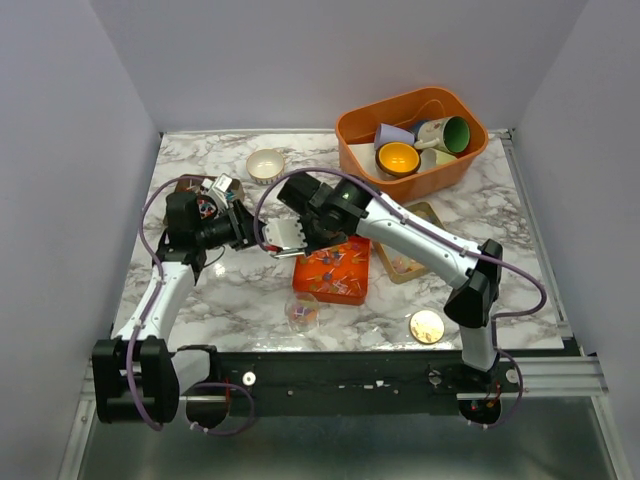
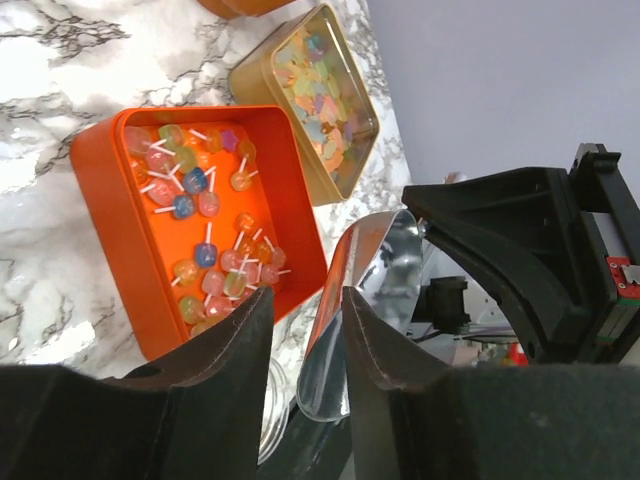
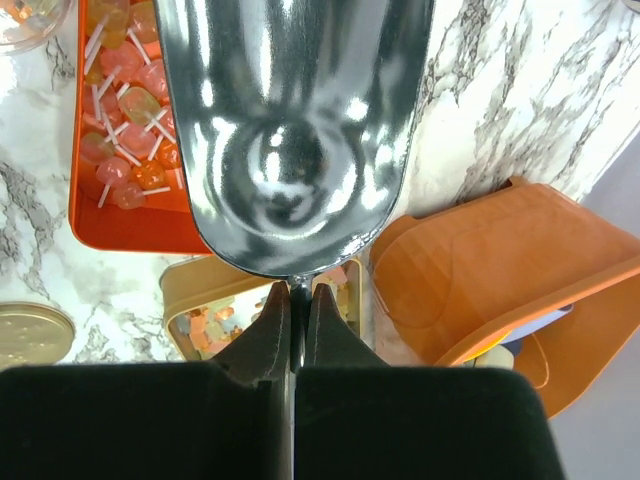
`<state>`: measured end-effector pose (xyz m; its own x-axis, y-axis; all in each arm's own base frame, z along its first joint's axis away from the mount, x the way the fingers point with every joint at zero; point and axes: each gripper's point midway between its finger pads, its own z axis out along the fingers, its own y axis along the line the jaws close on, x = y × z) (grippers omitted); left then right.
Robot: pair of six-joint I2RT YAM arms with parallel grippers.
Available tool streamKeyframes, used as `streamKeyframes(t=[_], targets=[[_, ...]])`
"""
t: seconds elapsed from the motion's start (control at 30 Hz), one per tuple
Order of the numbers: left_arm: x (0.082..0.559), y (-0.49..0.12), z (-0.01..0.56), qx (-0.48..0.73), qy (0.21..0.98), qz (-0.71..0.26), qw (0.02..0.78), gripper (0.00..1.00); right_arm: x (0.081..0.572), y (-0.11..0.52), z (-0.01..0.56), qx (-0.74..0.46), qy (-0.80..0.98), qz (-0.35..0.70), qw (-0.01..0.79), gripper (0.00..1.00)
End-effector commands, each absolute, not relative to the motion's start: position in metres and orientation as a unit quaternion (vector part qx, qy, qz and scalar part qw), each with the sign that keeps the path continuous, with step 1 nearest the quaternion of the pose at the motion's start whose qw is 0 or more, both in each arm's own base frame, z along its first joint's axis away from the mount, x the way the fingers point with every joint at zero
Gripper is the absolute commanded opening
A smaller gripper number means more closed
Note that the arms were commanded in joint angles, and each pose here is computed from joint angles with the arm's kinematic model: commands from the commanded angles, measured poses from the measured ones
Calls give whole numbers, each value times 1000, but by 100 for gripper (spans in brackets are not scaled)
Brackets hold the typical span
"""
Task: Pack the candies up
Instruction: Adjust the spatula.
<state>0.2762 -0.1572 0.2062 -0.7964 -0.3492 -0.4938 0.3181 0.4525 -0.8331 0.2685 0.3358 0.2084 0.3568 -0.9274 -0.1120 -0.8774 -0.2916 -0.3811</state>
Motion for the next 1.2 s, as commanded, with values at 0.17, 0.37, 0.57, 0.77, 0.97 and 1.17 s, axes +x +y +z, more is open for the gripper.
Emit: streamKeyframes(t=[0.17,0.37,0.57,0.77,0.97,1.17], targets=[[287,-164,218,-2,770,-558,309,43,270,361,257,-755,579,-16,307,1],[284,-168,233,15,752,-579,314,61,276,360,245,-754,587,-29,294,1],[278,-165,208,13,778,-553,297,46,283,371,274,-741,579,-23,340,1],[275,-171,216,15,754,-593,282,19,279,375,292,-733,573,0,367,1],[275,-174,234,27,736,-615,283,53,285,367,281,-732,583,-6,352,1],[268,-173,223,26,746,-610,267,40,292,371,291,-726,581,-7,369,1]])
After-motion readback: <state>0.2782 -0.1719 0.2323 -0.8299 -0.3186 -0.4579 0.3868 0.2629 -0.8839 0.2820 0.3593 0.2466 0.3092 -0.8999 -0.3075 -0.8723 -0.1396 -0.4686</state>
